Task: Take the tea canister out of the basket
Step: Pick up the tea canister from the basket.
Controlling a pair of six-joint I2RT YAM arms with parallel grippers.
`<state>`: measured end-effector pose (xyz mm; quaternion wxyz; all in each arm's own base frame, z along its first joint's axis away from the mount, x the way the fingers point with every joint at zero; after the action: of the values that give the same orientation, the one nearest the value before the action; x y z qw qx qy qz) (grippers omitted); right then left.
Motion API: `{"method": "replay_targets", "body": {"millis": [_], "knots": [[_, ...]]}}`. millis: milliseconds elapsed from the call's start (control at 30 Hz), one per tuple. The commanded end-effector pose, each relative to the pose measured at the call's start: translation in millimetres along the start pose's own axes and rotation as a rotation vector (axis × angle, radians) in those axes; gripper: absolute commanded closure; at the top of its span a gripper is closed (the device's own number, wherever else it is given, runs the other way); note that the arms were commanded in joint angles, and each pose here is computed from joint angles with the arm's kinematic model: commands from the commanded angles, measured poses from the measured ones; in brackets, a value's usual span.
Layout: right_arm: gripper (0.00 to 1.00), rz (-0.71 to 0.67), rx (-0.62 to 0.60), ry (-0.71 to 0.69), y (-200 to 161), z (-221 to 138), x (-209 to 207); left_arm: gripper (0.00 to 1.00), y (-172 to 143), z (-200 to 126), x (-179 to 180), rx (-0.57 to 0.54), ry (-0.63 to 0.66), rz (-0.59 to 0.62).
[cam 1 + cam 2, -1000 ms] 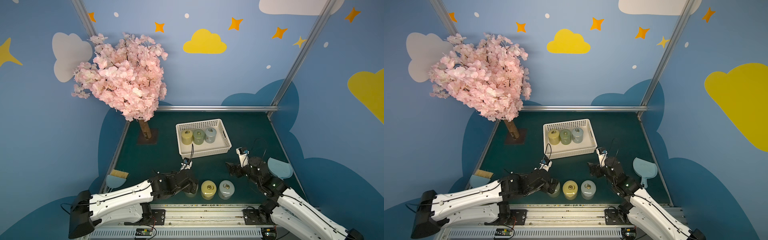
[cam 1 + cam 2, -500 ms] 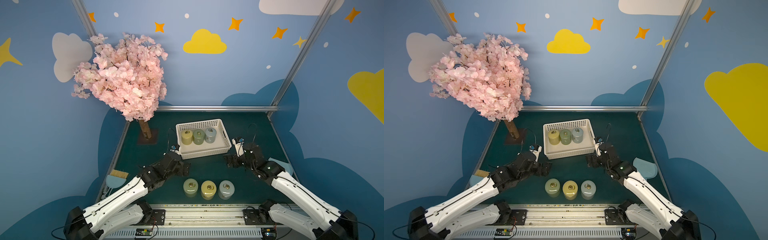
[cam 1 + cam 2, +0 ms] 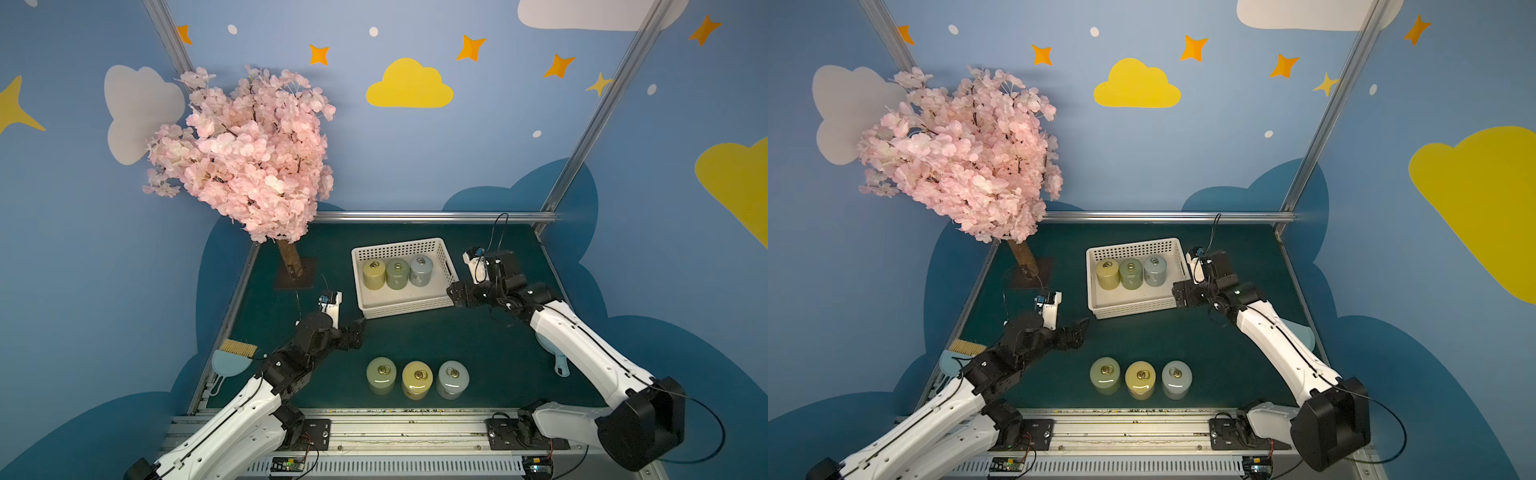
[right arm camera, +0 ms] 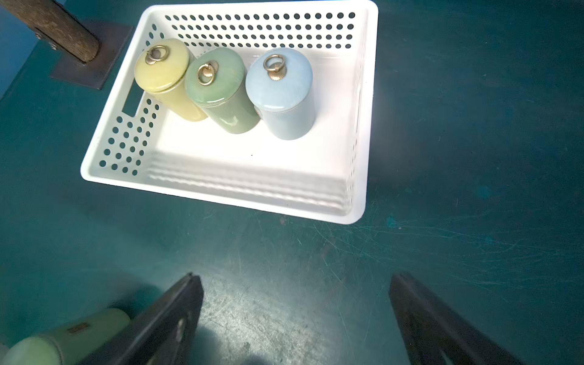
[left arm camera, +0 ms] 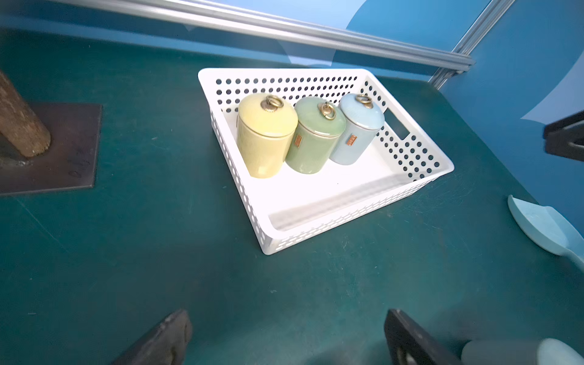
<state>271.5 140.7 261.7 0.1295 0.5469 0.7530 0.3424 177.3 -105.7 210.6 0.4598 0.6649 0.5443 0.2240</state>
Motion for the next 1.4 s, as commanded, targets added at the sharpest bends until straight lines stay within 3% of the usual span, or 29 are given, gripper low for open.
{"method": "replay_targets", "body": {"millis": [0, 333, 567, 1367], "knots": [[0.02, -0.023, 0.050, 0.017, 7.6, 6.4, 2.0, 0.00, 5.1, -4.3, 1.7, -0.119, -0.009, 0.052], [0.02, -0.045, 0.151, 0.080, 35.9, 56.9, 9.1, 0.00, -5.3, -5.5, 5.8, -0.132, -0.002, 0.100], [0.04, -0.025, 0.241, 0.038, 51.9, 90.9, 7.8, 0.00, -8.7, -3.8, 7.0, -0.124, 0.004, 0.109], [0.04, -0.065, 0.264, -0.009, 76.5, 169.2, 16.8, 0.00, -12.1, 2.3, 8.0, -0.111, 0.018, 0.112]]}}
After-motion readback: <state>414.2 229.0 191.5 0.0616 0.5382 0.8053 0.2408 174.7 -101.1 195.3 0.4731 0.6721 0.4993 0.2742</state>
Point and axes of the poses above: each gripper's point midway between its finger pads, its own z axis out along the fingers, its own x axis along the line the jaws close on, y = z × x, the point moved 9 cm from there along -z, back along the fingers, and after that the axes turned 3 degrees about z, right-handed, at the moved point
